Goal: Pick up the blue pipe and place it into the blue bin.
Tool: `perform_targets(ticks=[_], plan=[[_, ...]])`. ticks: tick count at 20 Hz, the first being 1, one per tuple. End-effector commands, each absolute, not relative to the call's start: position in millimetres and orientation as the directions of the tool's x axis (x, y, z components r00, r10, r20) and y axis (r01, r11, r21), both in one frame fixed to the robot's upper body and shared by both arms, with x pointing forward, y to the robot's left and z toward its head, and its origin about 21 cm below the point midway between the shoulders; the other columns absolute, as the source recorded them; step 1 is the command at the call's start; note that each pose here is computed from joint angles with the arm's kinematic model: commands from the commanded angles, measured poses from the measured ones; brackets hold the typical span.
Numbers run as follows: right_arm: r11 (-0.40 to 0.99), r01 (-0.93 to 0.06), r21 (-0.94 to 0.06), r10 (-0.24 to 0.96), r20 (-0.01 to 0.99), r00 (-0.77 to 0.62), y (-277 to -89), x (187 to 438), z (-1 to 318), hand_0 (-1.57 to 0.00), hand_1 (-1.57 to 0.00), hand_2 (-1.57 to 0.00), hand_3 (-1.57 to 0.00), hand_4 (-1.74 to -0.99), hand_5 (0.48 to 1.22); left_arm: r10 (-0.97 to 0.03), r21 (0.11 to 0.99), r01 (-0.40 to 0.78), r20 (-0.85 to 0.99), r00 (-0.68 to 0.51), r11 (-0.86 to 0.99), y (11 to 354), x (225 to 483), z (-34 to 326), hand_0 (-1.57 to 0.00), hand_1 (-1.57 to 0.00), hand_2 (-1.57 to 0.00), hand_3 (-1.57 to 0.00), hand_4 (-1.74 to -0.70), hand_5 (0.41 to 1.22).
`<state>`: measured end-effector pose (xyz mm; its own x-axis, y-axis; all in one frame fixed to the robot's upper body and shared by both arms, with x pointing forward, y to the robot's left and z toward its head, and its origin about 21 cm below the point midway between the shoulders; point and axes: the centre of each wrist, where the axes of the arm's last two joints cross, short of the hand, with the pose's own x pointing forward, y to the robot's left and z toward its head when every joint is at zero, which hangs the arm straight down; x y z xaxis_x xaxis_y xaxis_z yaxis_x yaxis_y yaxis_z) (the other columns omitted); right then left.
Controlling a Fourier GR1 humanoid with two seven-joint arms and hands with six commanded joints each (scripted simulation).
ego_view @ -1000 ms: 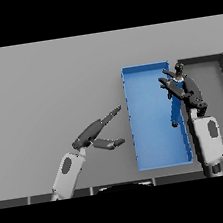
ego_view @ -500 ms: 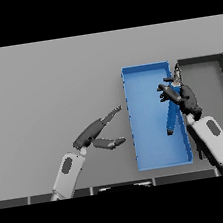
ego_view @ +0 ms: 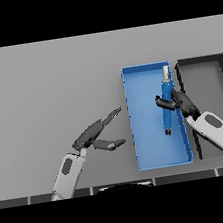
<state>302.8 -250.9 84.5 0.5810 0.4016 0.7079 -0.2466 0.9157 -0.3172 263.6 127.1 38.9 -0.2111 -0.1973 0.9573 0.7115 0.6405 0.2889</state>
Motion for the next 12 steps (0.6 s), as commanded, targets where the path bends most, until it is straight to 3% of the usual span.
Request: perform_targets(ticks=[1, 6, 12], plan=[[0.9, -0.275, -0.338, 0.435, 0.689, 0.58, -249.0, 301.5, 86.5, -0.09, -0.09, -0.08, -0.02, -1.175, 0.788, -0.207, 0.291, 0.708, 0.956, -0.206, 0.643, 126.4, 265.7, 39.6, 0.0, 0.0, 0.0, 0.0, -0.93, 0.496], [0.885, -0.307, -0.35, 0.466, 0.668, 0.581, -248.3, 299.4, 88.9, -0.03, -0.03, -0.03, -0.01, -1.099, 0.725, -0.21, 0.29, 0.71, 0.957, -0.2, 0.642, 129.3, 267.4, 38.4, 0.0, 0.0, 0.0, 0.0, -0.93, 0.497], [0.859, -0.359, -0.365, 0.51, 0.663, 0.548, -244.0, 299.5, 88.4, -0.02, -0.02, -0.02, 0.0, -1.084, 0.714, -0.215, 0.29, 0.698, 0.957, -0.196, 0.654, 128.5, 274.2, 36.4, 0.0, 0.0, 0.0, 0.0, -0.93, 0.495]])
